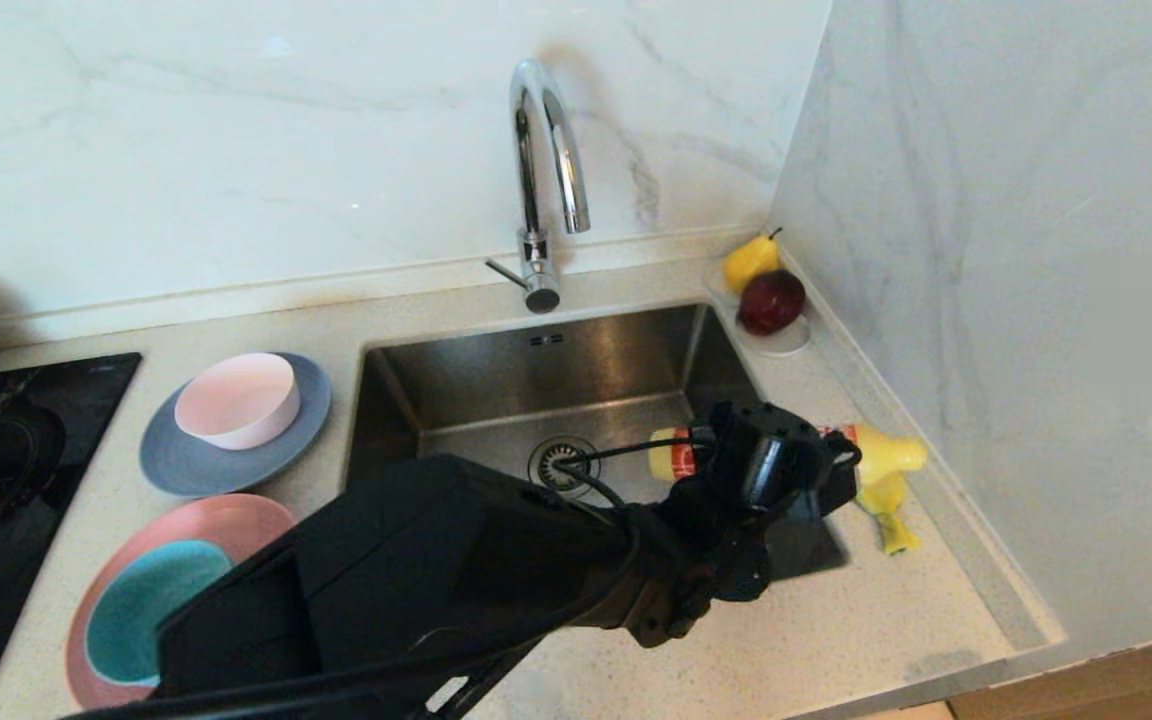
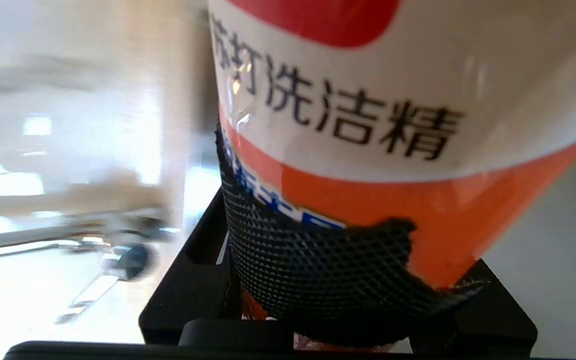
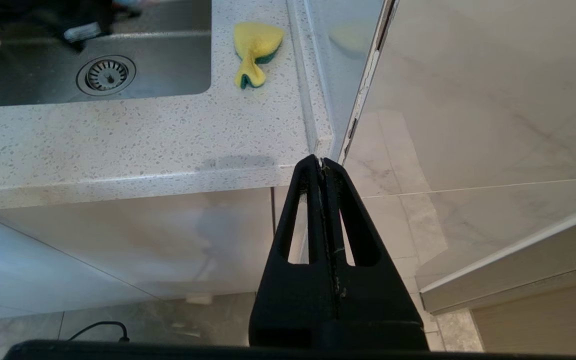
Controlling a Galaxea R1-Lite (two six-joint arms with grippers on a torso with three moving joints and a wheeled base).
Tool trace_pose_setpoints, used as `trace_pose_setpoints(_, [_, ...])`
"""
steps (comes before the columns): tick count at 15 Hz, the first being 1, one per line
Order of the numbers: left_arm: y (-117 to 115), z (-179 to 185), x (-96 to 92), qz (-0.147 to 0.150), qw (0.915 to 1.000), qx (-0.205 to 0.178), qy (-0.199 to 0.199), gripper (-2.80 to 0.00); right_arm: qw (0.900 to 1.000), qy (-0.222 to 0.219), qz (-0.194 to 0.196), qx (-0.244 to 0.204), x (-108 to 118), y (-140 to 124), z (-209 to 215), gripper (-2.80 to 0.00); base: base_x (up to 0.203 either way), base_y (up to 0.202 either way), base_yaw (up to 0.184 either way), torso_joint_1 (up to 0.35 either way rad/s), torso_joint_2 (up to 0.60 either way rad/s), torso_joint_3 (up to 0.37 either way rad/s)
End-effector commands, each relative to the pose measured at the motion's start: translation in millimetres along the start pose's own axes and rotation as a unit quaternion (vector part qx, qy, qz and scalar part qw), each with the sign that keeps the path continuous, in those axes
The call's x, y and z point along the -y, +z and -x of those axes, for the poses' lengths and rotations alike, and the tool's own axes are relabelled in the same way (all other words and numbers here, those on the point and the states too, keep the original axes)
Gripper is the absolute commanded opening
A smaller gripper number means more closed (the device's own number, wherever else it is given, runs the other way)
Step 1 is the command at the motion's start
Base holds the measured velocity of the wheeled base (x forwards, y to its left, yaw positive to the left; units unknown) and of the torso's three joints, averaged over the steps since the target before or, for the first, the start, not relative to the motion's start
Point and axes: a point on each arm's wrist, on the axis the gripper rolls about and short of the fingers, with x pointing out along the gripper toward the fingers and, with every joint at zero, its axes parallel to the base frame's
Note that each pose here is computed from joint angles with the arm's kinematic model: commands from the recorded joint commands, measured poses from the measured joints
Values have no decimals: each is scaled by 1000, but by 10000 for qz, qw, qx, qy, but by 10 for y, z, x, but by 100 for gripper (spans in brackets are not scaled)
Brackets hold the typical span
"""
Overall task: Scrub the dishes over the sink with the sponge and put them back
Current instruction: Squeeze it onto the sponge
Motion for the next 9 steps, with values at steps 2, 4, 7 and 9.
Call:
trace_pose_setpoints(2, [14,-145,205,-265,9996,-65,114,-280,10000,6,2,4,0,0,0,-280,0,0,0,0,0,0])
trace_pose_setpoints(4, [-3,-158,231,-407,9989,-163,136,-280,10000,6,2,2,0,0,0,-280,0,0,0,0,0,0])
trace_pose_setpoints(7, [-6,-175,189,-633,9974,-134,331,-280,10000,6,2,10,0,0,1,-280,0,0,0,0,0,0])
trace_pose_setpoints(9, [-27,-202,193,-728,9959,-119,522,-280,10000,6,2,2,0,0,0,-280,0,0,0,0,0,0])
